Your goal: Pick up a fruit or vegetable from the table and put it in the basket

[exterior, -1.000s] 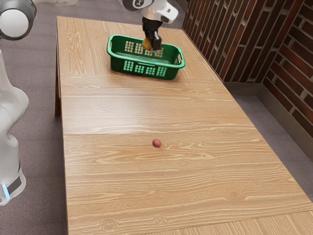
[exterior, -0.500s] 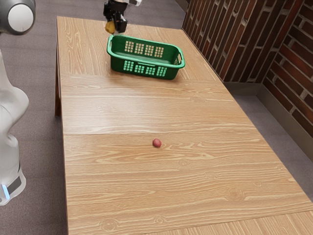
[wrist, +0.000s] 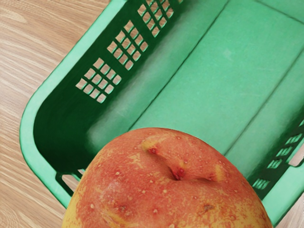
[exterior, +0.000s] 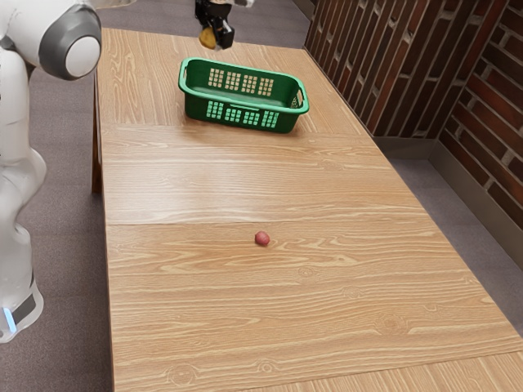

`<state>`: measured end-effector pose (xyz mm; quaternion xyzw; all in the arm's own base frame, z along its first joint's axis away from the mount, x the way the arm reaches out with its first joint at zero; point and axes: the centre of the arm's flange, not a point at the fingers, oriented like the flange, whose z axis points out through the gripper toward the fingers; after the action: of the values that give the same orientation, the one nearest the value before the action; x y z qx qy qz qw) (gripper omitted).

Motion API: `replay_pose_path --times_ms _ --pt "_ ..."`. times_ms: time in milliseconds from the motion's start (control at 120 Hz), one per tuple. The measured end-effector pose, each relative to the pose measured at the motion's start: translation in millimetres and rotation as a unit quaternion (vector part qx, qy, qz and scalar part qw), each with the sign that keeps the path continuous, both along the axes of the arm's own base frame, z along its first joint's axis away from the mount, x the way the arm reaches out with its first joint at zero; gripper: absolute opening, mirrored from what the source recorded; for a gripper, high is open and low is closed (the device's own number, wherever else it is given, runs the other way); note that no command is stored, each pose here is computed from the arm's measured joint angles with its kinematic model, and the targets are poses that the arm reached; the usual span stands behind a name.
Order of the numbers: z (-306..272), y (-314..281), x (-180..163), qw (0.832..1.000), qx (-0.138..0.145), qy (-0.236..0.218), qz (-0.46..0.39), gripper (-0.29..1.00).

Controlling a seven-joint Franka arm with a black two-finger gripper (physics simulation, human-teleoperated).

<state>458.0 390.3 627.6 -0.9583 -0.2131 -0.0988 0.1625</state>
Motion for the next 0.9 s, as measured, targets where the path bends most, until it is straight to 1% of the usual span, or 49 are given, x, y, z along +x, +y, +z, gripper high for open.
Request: replay_pose_path --times_ms 92,175,300,717,900 --pt "-8 -4 13 1.0 0.001 -0.007 -0.006 0.32" --pt "-27 -2 28 1.0 -0.006 -0.006 -0.014 0.32" --pt "-31 2 33 1.0 -0.007 -0.014 -0.019 0.32" --pt "-32 49 -4 1.0 -0.007 -0.02 0.012 0.32" --pt "-34 63 -6 0.999 -0.004 -0.026 0.018 0.32"
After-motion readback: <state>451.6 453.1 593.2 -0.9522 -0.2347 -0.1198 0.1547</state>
